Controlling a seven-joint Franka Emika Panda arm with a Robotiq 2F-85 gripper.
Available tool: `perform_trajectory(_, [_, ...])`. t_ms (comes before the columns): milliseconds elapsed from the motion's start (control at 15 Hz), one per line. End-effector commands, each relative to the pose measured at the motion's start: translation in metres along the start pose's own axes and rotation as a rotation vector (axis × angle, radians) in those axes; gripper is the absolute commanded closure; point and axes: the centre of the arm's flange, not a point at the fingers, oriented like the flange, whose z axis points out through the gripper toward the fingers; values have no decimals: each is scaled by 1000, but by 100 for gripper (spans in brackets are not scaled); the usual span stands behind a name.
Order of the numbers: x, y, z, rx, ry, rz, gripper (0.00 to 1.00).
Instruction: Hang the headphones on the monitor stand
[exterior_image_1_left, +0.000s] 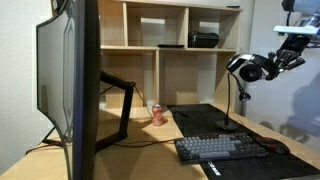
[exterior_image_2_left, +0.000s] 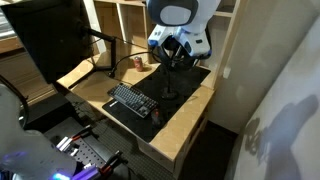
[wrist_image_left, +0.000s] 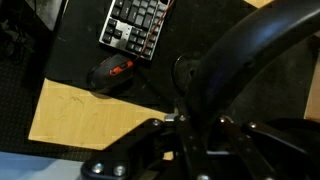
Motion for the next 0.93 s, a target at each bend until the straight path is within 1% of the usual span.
perform_trajectory(0, [1,0,4,-5,-3,3,96])
perform_trajectory(67, [-4,-3,8,-49,-25,-35,96])
perform_trajectory(133, [-20,-9,2,-79,-92,-113,96])
perform_trajectory(200, [-40,-14,-8,-84,-126,-143,96])
perform_trajectory(267, [-65,-14,-29,-95,-170,-179,96])
perform_trajectory(333, [-76,-17,-37,-113,-215,-214,96])
perform_trajectory(400, [-101,-33,-38,-124,-246,-262,96])
perform_trajectory(600, [-169,-59,-72,-168,-383,-367,96])
perform_trajectory(667, [-187,-65,-79,-185,-431,-403,96])
perform_trajectory(733, [-199,-69,-83,-206,-484,-432,96])
perform_trajectory(800, [-202,-68,-80,-225,-539,-454,96])
perform_trajectory(867, [-202,-57,-72,-218,-453,-419,84])
